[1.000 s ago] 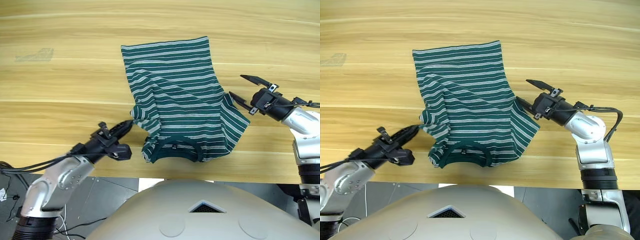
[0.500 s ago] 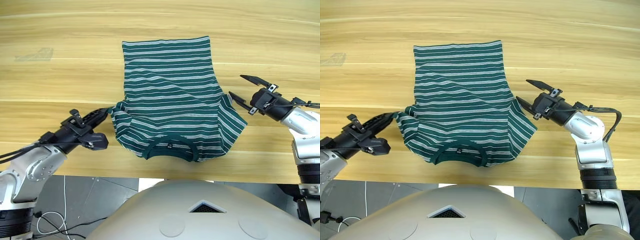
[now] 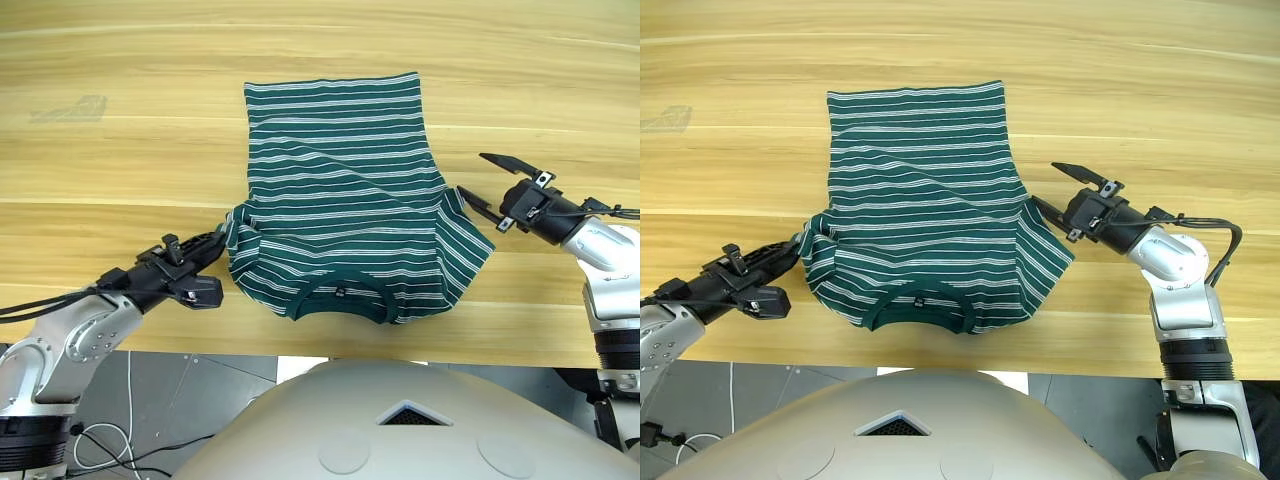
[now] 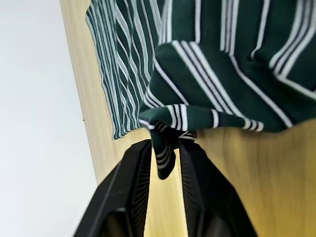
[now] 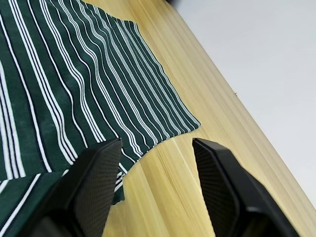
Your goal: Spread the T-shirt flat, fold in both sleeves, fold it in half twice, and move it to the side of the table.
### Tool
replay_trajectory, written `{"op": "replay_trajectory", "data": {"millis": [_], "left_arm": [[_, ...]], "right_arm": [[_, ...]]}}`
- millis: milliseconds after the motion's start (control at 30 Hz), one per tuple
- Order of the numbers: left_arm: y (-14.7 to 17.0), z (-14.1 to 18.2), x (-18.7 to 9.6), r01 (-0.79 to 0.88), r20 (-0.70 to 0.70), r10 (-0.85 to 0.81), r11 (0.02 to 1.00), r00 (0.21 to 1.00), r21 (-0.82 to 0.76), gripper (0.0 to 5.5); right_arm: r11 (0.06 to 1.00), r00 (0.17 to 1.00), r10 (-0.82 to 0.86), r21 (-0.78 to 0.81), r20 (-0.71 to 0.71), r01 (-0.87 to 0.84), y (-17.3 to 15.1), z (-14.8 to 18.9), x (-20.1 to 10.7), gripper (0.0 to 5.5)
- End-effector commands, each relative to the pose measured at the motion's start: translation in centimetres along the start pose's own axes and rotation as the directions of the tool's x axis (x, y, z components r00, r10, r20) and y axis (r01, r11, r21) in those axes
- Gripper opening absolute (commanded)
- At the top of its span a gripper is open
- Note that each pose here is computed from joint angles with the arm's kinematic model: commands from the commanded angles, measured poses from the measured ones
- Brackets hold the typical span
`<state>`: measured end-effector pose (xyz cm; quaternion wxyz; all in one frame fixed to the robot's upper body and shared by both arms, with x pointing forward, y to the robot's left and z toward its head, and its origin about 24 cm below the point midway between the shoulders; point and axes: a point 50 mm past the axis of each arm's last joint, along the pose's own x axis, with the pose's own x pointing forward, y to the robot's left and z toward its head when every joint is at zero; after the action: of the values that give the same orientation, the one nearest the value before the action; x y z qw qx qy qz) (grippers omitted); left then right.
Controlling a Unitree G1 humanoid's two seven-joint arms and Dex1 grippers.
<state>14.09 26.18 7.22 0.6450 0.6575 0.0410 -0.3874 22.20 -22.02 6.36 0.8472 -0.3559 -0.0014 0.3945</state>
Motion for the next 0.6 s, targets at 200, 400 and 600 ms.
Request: {"op": "replay_trajectory", "data": {"millis": [200, 400, 600], "left_arm": [[-2.6, -6.7, -3.7, 0.227, -0.412, -0.219, 0.973, 0.884, -0.029, 2.36], [1.3, -6.7, -2.8, 0.037, -0.447, -0.003, 0.997, 0.895, 0.068, 2.79], [2.2, -4.3, -0.7, -0.032, -0.349, 0.052, 0.997, 0.935, 0.064, 2.79]], "right_arm": [[0.994, 0.993, 0.111, -0.015, 0.051, -0.11, 1.1, 1.2, 0.7, 2.65], [0.91, 0.914, 0.404, -0.123, 0.046, -0.396, 6.2, 1.8, 2.5, 2.65], [0.777, 0.79, 0.606, -0.14, -0.095, -0.613, 8.5, -0.8, 1.7, 2.65]]}}
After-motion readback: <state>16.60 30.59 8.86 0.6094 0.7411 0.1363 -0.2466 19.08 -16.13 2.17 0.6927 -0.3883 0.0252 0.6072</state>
